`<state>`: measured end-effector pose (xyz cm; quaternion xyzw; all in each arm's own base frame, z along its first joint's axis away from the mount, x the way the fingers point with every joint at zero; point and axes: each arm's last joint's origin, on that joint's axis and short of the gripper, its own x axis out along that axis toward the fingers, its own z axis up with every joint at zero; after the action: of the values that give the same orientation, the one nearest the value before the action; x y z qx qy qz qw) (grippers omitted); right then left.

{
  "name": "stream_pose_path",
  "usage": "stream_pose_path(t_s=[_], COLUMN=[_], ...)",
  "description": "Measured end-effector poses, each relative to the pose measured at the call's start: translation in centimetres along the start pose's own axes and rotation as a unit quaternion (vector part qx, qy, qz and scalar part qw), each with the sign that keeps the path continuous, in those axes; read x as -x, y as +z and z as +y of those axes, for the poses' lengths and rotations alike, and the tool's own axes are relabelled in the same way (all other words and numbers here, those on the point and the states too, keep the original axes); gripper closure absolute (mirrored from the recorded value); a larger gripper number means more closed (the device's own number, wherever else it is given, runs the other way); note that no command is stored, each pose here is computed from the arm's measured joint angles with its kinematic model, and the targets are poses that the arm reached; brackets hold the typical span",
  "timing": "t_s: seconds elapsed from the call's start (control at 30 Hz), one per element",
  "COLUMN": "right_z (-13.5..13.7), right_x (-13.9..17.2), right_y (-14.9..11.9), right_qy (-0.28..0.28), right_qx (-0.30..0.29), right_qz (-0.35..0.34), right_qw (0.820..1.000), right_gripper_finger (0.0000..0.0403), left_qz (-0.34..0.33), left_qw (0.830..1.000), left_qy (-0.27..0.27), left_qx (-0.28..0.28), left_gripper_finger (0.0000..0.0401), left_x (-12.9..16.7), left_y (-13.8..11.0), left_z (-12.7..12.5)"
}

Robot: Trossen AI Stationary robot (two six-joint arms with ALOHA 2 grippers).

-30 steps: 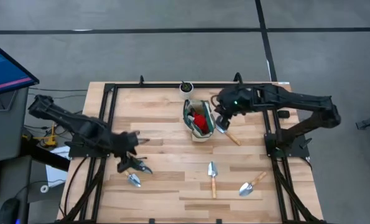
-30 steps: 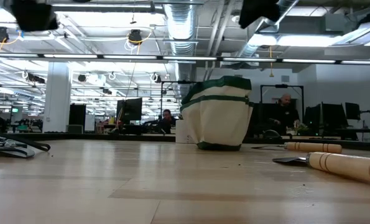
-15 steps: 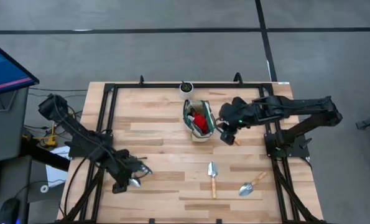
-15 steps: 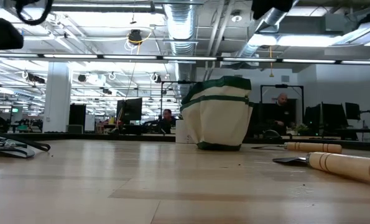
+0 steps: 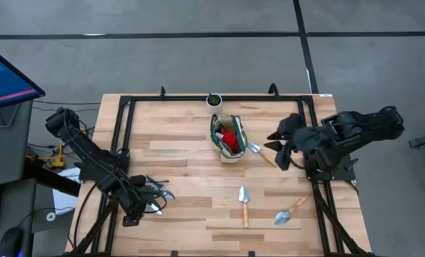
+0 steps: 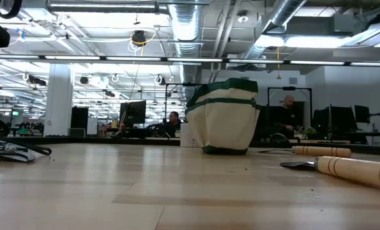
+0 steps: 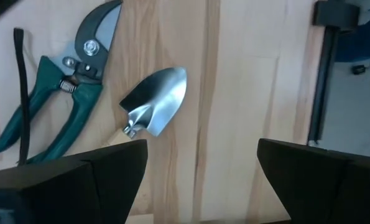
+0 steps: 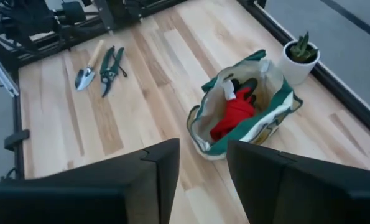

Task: Pick & Place Garden tools in Gardening bag
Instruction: Put the brown trowel into the green gardening bag

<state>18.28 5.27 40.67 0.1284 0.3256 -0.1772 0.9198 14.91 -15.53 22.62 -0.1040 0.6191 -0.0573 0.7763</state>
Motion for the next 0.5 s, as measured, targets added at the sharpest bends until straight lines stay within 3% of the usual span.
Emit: stream_pose_path(t_s=[0.27, 0.5], right_z=[0.4, 0.7], right_x=[-0.9, -1.8], right_y=[-3.0, -3.7], right_qy=[-0.019, -0.025], right_qx=[-0.016, -0.031], right_qz=[0.006, 0.014], right_qw=[1.000, 0.999], right_gripper_finger=[0.0276, 0.0276], left_qz=[0.005, -0.009], left_qw=[1.000, 0.998], left_qy=[0.023, 0.039], left_qx=[-0.005, -0.045], left_gripper_finger=[0.0105, 0.0105], left_x=[-0.9, -1.0], left_y=[-0.5, -0.4], left_z=[0.7, 0.8])
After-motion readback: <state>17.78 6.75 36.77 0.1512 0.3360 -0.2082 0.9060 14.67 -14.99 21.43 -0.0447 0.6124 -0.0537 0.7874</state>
